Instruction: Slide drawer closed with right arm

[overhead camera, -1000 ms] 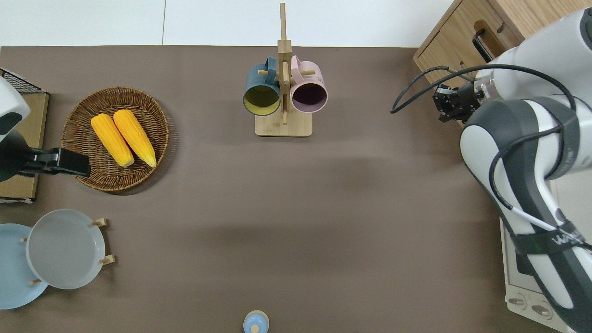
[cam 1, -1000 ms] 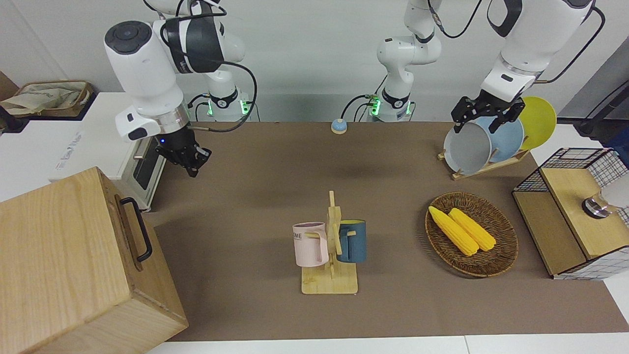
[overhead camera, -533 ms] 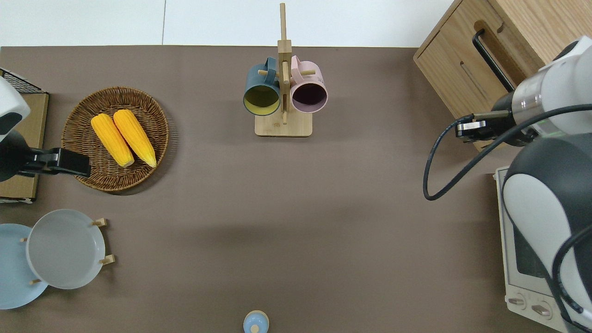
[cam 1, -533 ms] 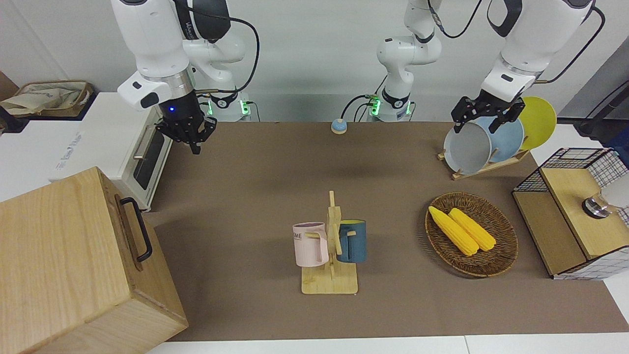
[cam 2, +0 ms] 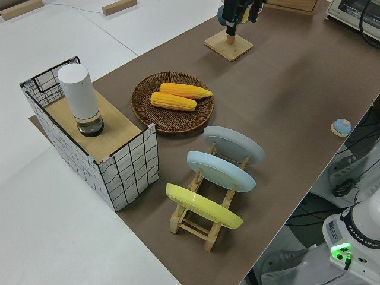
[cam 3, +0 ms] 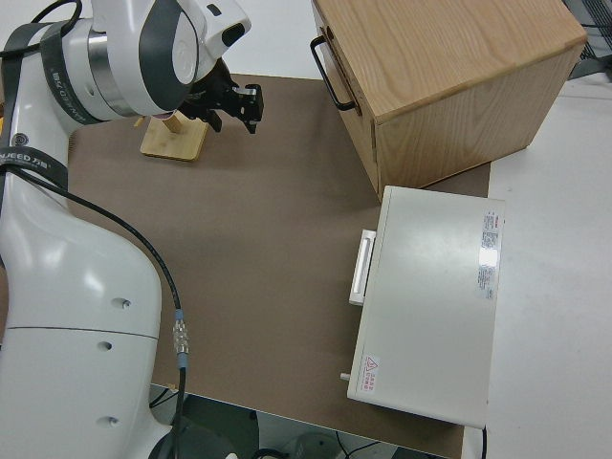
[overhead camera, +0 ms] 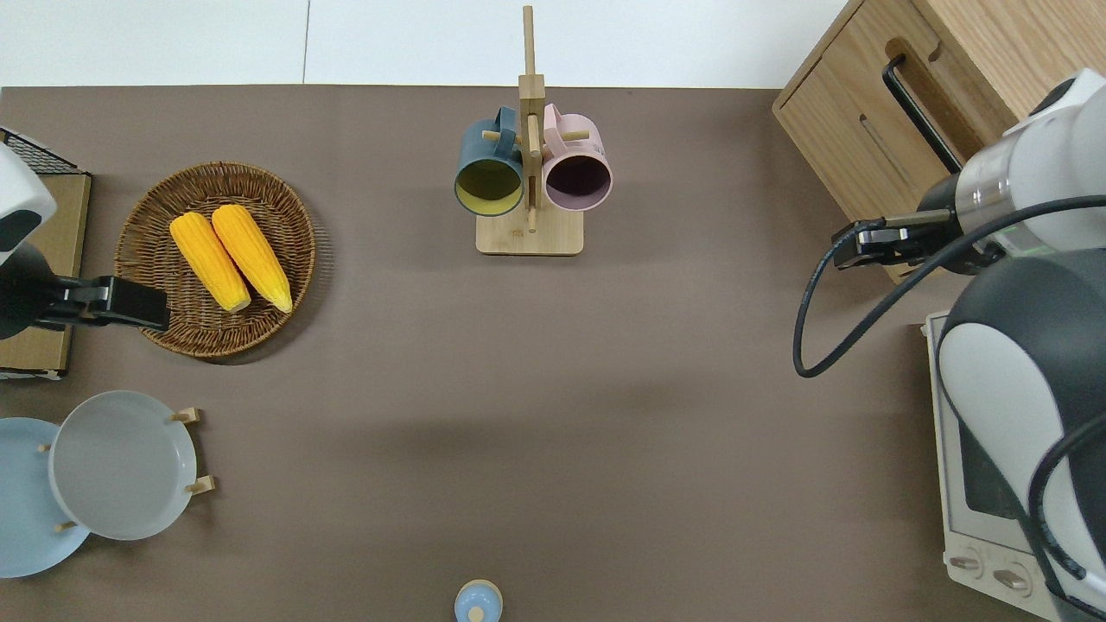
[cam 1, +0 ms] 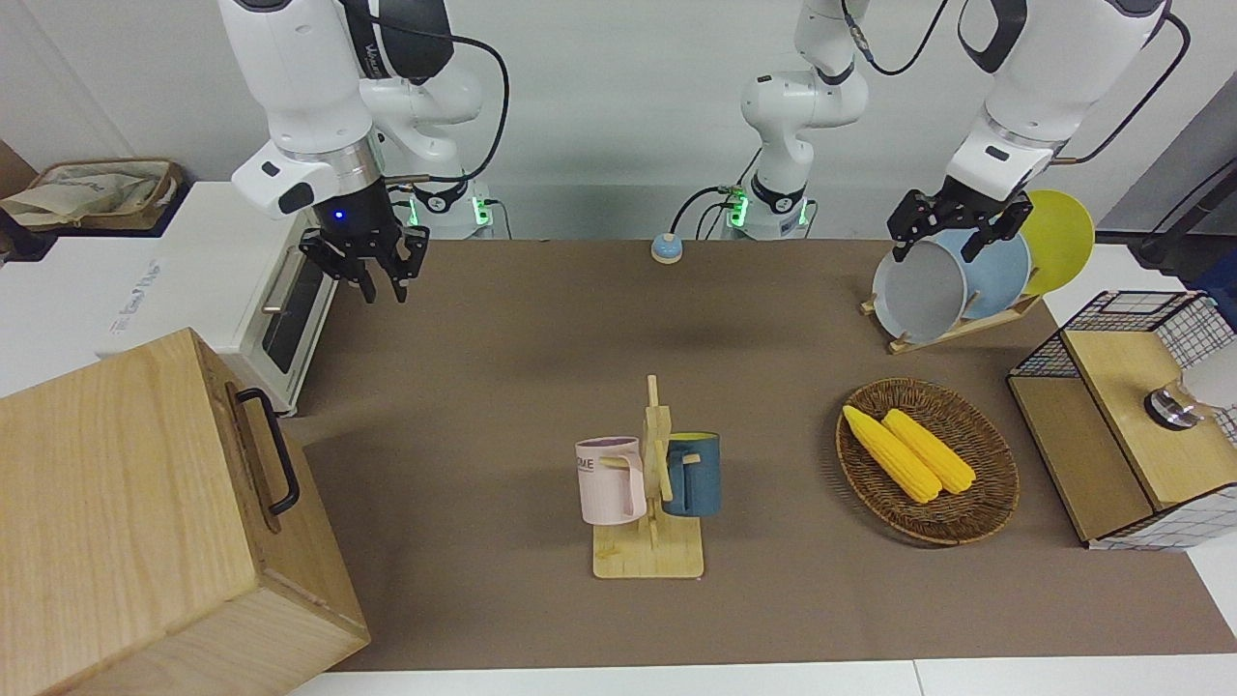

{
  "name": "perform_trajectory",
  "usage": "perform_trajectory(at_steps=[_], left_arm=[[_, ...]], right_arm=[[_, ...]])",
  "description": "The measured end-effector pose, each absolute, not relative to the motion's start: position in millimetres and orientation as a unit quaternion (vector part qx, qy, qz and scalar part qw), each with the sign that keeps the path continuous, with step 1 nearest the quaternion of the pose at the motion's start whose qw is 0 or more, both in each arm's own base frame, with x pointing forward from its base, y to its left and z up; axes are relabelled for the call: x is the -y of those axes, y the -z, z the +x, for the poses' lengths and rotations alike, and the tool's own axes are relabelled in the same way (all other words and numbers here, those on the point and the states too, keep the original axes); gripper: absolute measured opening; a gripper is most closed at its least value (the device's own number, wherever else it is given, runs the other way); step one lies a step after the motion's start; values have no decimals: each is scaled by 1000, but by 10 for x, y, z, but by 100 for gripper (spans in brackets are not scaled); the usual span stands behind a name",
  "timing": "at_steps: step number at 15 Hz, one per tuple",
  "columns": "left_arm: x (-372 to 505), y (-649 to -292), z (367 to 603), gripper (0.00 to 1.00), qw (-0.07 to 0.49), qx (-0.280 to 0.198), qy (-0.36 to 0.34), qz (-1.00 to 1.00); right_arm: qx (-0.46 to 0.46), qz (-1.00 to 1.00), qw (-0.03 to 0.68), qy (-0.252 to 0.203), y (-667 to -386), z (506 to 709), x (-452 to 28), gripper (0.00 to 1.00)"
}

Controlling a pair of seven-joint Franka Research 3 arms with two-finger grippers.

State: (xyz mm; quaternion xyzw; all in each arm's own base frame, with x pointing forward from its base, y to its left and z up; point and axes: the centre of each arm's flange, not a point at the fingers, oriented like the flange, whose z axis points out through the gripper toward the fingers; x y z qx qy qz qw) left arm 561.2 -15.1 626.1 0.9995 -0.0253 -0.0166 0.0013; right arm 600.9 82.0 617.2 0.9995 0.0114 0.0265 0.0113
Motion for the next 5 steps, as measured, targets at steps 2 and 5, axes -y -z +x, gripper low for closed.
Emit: perform_trajectory(at_steps=[2, 5], left_arm=[[151, -6261, 5612, 100, 1, 25, 17, 1000], [151, -6261, 5612, 100, 1, 25, 17, 1000]], right_arm=[[-12, 1000, 11, -26, -6170, 6010, -816, 91], [-15, 1000, 12, -25, -6168, 6005, -832, 99]])
